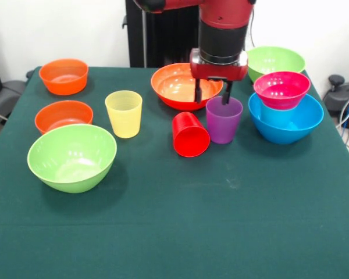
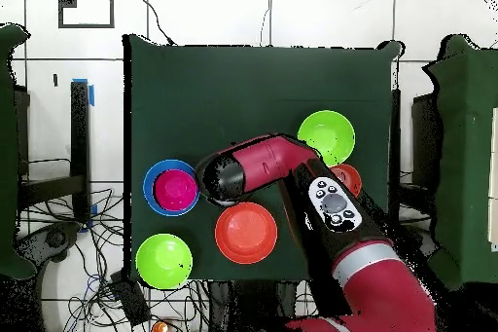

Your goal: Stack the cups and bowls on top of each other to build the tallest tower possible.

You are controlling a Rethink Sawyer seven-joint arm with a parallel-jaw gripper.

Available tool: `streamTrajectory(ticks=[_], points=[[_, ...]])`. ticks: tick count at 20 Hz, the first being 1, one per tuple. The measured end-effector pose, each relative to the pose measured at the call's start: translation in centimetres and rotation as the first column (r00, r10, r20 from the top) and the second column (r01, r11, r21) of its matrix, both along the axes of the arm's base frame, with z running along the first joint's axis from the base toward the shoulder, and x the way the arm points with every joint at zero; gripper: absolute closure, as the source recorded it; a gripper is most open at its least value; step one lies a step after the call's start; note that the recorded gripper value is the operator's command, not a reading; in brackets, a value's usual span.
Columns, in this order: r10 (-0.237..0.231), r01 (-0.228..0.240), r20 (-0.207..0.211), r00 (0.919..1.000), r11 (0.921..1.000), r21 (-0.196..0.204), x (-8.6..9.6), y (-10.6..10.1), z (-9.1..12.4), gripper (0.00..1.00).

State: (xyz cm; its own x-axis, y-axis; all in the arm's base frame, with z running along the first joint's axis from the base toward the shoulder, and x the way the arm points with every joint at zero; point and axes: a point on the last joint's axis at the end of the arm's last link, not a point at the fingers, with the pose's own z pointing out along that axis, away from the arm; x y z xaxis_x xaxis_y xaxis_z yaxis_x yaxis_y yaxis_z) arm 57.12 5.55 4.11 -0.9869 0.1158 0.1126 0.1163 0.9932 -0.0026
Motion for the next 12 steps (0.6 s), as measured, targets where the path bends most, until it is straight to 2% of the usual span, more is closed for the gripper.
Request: streamTrajectory(ticks=[5, 12], points=[[-0.025, 0.025, 0.012, 0.9996, 0.9997, -0.006, 0.4, -1.6, 0.5, 0.00], [-0.040, 0.040, 0.006, 0.9992, 0.9992, -0.003, 0.4, -2.4, 0.2, 0.00]])
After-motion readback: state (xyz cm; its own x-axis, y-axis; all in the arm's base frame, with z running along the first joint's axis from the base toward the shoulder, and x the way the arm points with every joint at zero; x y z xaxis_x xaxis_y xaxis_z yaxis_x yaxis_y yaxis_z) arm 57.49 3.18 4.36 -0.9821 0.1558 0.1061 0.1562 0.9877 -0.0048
